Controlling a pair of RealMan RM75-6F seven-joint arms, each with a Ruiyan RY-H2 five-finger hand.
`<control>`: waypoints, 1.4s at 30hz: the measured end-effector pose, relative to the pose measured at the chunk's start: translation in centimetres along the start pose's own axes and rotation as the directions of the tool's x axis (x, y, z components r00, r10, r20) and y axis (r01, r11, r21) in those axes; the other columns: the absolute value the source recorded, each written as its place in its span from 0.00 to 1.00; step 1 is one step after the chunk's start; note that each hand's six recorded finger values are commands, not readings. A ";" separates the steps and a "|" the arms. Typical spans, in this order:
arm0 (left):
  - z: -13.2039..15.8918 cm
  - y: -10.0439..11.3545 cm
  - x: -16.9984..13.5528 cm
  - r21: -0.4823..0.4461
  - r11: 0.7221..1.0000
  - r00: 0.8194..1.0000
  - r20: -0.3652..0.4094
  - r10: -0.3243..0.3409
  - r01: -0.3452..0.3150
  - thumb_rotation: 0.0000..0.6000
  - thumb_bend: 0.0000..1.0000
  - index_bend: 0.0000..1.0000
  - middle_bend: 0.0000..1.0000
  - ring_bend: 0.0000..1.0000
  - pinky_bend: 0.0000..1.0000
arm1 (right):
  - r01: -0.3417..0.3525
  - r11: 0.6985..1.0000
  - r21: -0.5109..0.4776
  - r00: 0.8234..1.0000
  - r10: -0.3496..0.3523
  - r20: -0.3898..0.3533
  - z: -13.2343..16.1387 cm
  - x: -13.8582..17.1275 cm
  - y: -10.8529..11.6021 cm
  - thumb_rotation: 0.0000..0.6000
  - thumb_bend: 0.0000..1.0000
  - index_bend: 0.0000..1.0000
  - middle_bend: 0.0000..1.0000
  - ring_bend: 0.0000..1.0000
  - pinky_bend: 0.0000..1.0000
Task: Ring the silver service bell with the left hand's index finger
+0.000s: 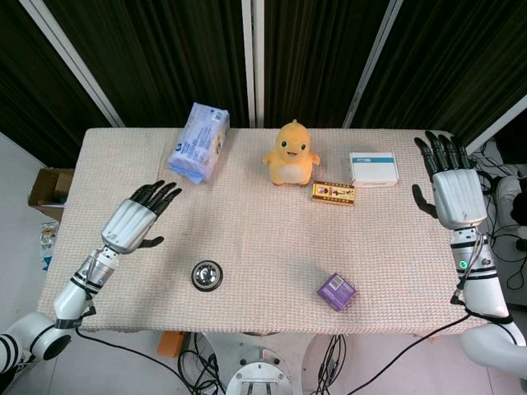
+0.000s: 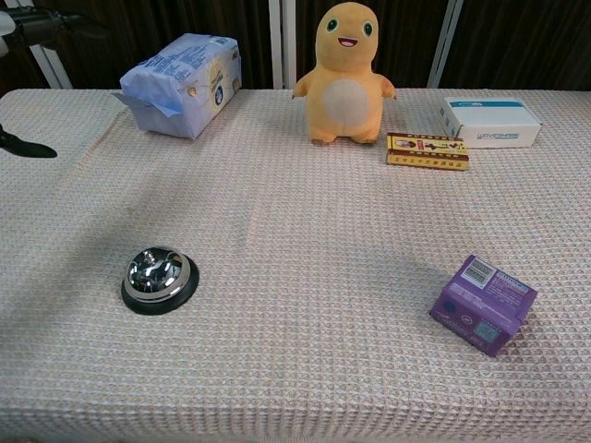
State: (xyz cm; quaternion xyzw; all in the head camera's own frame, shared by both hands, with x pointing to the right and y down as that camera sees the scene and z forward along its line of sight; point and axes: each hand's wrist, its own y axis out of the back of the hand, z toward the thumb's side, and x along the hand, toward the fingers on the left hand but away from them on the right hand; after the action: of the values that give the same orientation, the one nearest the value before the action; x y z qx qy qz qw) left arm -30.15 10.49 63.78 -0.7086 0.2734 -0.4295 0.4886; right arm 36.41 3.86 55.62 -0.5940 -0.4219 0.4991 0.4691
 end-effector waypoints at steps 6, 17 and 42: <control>0.6 -1.0 -0.6 -0.010 0.999 0.999 0.015 -0.032 0.032 1.00 0.02 0.03 0.07 0.07 0.19 | -0.012 1.000 0.004 1.000 0.012 0.006 -0.3 0.0 -0.5 1.00 0.33 0.00 0.00 0.00 0.00; 3.6 -2.3 -2.2 0.005 0.997 0.993 0.089 -0.081 0.081 1.00 0.05 0.03 0.17 0.19 0.25 | -0.012 1.000 0.005 1.000 0.012 -0.008 -0.1 0.8 -0.6 1.00 0.33 0.00 0.00 0.00 0.00; 7.6 -7.8 -9.4 0.086 0.965 0.955 0.146 -0.258 0.248 1.00 0.50 0.04 0.87 0.88 0.83 | -0.047 0.999 0.007 0.999 0.047 0.024 -2.3 2.7 -2.5 1.00 0.33 0.00 0.00 0.00 0.00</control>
State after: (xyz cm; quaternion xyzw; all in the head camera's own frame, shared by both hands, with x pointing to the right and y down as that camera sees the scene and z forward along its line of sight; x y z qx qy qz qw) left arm -28.27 24.41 66.64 -0.7523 0.1268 -0.4408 0.4729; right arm 38.96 6.72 57.64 -0.5959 -0.4115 0.5188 0.4543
